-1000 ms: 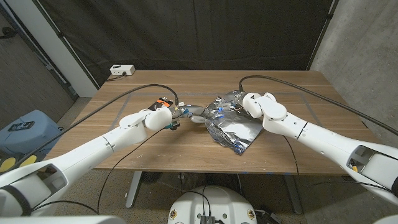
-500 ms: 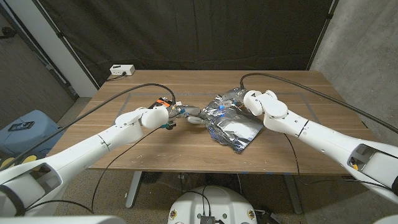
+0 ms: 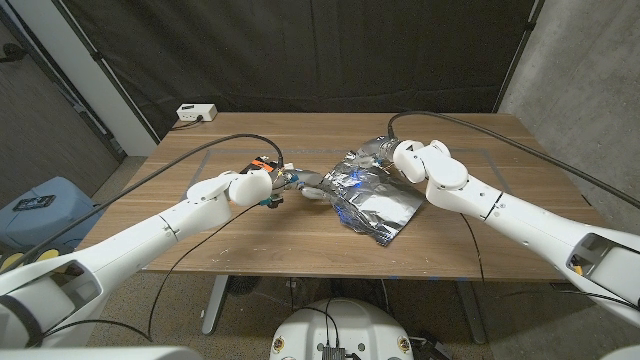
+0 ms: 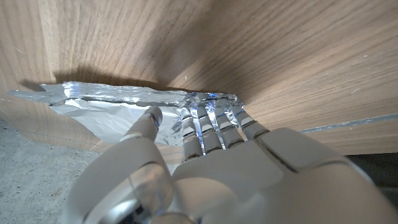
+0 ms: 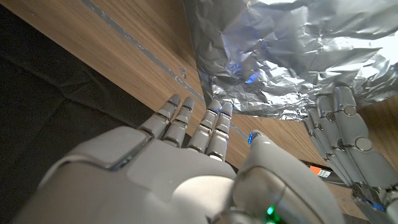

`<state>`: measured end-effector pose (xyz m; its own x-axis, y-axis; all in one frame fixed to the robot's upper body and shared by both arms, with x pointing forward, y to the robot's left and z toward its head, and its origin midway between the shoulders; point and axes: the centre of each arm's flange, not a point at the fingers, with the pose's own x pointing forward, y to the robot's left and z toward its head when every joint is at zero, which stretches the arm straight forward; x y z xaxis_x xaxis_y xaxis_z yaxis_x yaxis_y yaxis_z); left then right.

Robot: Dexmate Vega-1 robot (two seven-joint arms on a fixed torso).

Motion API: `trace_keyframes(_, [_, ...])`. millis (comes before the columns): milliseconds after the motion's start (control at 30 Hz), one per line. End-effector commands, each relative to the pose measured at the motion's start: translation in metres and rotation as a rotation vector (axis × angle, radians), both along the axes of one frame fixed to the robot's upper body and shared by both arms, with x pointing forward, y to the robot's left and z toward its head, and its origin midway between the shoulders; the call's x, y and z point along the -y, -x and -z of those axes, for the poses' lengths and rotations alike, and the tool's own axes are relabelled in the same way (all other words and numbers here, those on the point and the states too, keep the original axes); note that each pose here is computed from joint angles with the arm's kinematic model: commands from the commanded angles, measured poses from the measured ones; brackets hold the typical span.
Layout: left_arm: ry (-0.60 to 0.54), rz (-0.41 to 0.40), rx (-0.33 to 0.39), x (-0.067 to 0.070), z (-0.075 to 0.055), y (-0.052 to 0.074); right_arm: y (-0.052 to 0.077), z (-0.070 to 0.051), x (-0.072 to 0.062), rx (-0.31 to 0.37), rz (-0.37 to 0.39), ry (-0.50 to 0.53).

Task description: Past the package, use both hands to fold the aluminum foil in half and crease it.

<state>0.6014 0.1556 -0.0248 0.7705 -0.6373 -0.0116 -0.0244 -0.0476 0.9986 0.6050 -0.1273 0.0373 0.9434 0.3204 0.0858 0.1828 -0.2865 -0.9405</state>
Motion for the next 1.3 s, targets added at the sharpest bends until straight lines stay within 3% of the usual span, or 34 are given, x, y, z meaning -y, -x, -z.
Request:
trace_keyframes(33, [0.006,-0.005,0.006,0.003,-0.003,0.000,0.022,-0.002,0.002,-0.001,0.022,-0.021])
trace_keyframes(267, [0.008,0.002,0.004,0.003,-0.004,-0.001,0.027,0.008,0.010,-0.007,0.046,-0.026])
trace_keyframes(733, [0.012,-0.002,-0.002,0.002,-0.004,-0.001,0.025,0.024,0.022,-0.033,0.090,-0.031])
trace_keyframes(1300, [0.021,-0.021,-0.006,0.000,-0.002,0.003,0.013,0.045,0.034,-0.047,0.113,-0.004])
